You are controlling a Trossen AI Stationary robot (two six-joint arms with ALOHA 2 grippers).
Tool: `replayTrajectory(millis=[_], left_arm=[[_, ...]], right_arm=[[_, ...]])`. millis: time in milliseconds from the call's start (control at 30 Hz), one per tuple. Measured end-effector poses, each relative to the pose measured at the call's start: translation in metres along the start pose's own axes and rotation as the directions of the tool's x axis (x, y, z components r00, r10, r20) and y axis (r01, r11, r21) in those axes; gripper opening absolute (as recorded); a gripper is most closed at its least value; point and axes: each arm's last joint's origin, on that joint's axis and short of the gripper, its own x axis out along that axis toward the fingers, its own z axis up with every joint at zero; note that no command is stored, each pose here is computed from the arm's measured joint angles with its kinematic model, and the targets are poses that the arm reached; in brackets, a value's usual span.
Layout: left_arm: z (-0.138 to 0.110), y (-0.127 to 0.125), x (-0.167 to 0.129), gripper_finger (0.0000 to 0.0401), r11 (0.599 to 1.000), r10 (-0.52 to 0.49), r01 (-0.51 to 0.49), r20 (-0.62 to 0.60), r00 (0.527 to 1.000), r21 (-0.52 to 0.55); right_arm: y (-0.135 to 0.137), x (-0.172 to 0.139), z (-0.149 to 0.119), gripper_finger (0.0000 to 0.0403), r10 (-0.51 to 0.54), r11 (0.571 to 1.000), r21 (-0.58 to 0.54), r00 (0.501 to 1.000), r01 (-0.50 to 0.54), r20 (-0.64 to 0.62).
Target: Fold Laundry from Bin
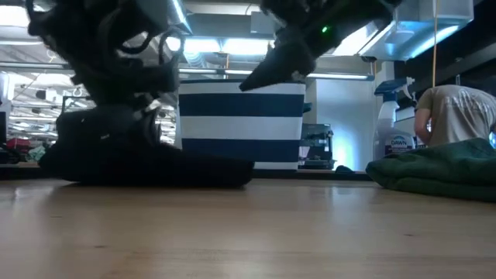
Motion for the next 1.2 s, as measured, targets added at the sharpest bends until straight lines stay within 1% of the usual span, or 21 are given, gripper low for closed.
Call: replayTrajectory(millis=[67, 167, 233, 333, 433, 533, 600, 667, 800, 900, 1000, 1100, 1200], left_arm=[[0.005, 0.004, -0.003, 0.0034, 1.000, -0.007, 0.007, 0.007, 1.000, -0.016], [0.013, 0.009, -0.005, 0.0034, 0.999, -0.027, 0.028, 0.017, 0.999, -0.033], [0.018, 0.012, -0.005, 0.0034, 0.998, -0.046, 0.046, 0.019, 0.999, -0.037], [0.026, 0.017, -0.006, 0.0034, 0.995, -0.076, 0.078, 0.031, 0.997, -0.062], [0.031, 0.020, -0.007, 0.0034, 0.991, -0.101, 0.104, 0.039, 0.994, -0.079], [0.036, 0.023, -0.008, 0.0034, 0.987, -0.124, 0.128, 0.046, 0.991, -0.096], [0.039, 0.025, -0.008, 0.0034, 0.984, -0.139, 0.143, 0.047, 0.989, -0.104], [0.042, 0.028, -0.008, 0.0034, 0.982, -0.143, 0.149, 0.056, 0.988, -0.116], [0.052, 0.034, -0.012, 0.0034, 0.977, -0.150, 0.161, 0.084, 0.985, -0.143], [0.059, 0.037, -0.016, 0.0034, 0.975, -0.150, 0.165, 0.106, 0.983, -0.150], [0.064, 0.037, -0.019, 0.0034, 0.973, -0.166, 0.183, 0.123, 0.978, -0.138], [0.065, 0.037, -0.020, 0.0034, 0.971, -0.177, 0.194, 0.127, 0.976, -0.137], [0.065, 0.037, -0.020, 0.0034, 0.971, -0.179, 0.195, 0.127, 0.976, -0.136]], right_arm=[[0.015, 0.002, 0.001, 0.0157, 0.066, 0.998, -0.025, 0.998, -0.066, 0.019], [0.035, 0.007, -0.005, 0.0166, 0.112, 0.991, -0.077, 0.994, -0.111, 0.000], [0.043, 0.011, -0.007, 0.0186, 0.124, 0.987, -0.100, 0.992, -0.123, -0.002], [0.051, 0.021, -0.013, 0.0231, 0.127, 0.986, -0.106, 0.992, -0.127, -0.008], [0.055, 0.030, -0.017, 0.0285, 0.082, 0.992, -0.098, 0.997, -0.082, -0.001], [0.056, 0.037, -0.021, 0.0333, -0.013, 0.995, -0.098, 1.000, 0.013, -0.009], [0.056, 0.040, -0.026, 0.0355, -0.084, 0.991, -0.110, 0.996, 0.079, -0.039], [0.056, 0.042, -0.028, 0.0367, -0.129, 0.986, -0.115, 0.990, 0.122, -0.054], [0.057, 0.046, -0.033, 0.0368, -0.169, 0.979, -0.126, 0.983, 0.159, -0.074], [0.054, 0.047, -0.036, 0.0359, -0.217, 0.969, -0.142, 0.971, 0.202, -0.103], [0.048, 0.049, -0.039, 0.0346, -0.241, 0.964, -0.148, 0.962, 0.222, -0.129], [0.043, 0.051, -0.040, 0.0323, -0.249, 0.963, -0.140, 0.959, 0.231, -0.134], [0.040, 0.053, -0.043, 0.0285, -0.222, 0.969, -0.142, 0.963, 0.201, -0.150]])
